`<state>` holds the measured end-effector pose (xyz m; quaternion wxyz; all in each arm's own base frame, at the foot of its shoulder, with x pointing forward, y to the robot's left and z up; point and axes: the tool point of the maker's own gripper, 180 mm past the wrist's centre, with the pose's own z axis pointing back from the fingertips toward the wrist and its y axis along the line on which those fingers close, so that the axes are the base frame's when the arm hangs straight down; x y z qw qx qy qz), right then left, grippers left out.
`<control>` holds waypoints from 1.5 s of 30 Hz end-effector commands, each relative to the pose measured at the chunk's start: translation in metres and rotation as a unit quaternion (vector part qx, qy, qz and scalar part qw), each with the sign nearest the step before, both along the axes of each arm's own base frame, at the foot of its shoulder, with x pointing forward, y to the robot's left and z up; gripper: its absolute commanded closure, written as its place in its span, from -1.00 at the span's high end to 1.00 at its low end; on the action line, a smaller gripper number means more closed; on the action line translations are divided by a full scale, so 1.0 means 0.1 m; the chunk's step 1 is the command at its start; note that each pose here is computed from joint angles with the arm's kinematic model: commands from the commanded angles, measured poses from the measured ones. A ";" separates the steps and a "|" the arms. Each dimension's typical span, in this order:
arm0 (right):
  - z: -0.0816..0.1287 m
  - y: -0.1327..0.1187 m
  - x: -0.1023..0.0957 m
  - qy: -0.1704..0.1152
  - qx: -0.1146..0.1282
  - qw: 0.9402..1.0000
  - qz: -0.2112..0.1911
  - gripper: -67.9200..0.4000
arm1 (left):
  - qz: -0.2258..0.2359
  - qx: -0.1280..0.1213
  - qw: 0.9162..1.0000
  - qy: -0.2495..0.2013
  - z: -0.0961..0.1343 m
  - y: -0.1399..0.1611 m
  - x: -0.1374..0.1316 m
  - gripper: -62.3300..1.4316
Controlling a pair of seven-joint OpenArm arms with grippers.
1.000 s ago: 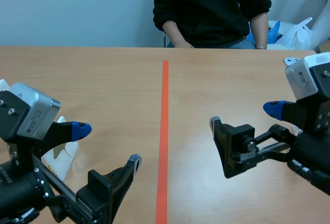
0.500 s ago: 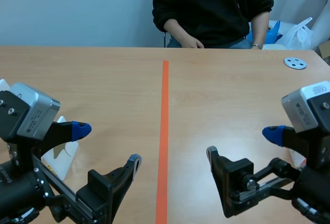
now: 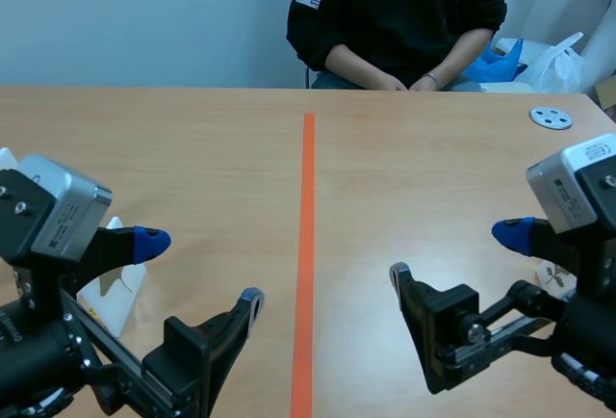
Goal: Sort the leaf by its shape. The table is split by an orange tape line. A compound leaf with several leaflets goes to the left side, a simple leaf with one blade goes to the right side. Return to the home posture when a red brick is placed on the table.
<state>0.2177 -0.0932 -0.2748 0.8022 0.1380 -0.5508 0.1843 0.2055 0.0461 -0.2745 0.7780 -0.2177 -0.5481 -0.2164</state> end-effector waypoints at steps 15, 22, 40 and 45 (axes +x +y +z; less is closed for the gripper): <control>0.14 0.01 0.09 -0.027 0.003 1.000 0.005 1.00 | 0.002 -0.013 1.000 -0.019 0.13 -0.02 0.03 1.00; 0.14 0.01 0.09 -0.027 0.003 1.000 0.005 1.00 | 0.002 -0.013 1.000 -0.019 0.13 -0.02 0.03 1.00; 0.14 0.01 0.09 -0.027 0.003 1.000 0.005 1.00 | 0.002 -0.013 1.000 -0.019 0.13 -0.02 0.03 1.00; 0.14 0.01 0.09 -0.027 0.003 1.000 0.005 1.00 | 0.002 -0.013 1.000 -0.019 0.13 -0.02 0.03 1.00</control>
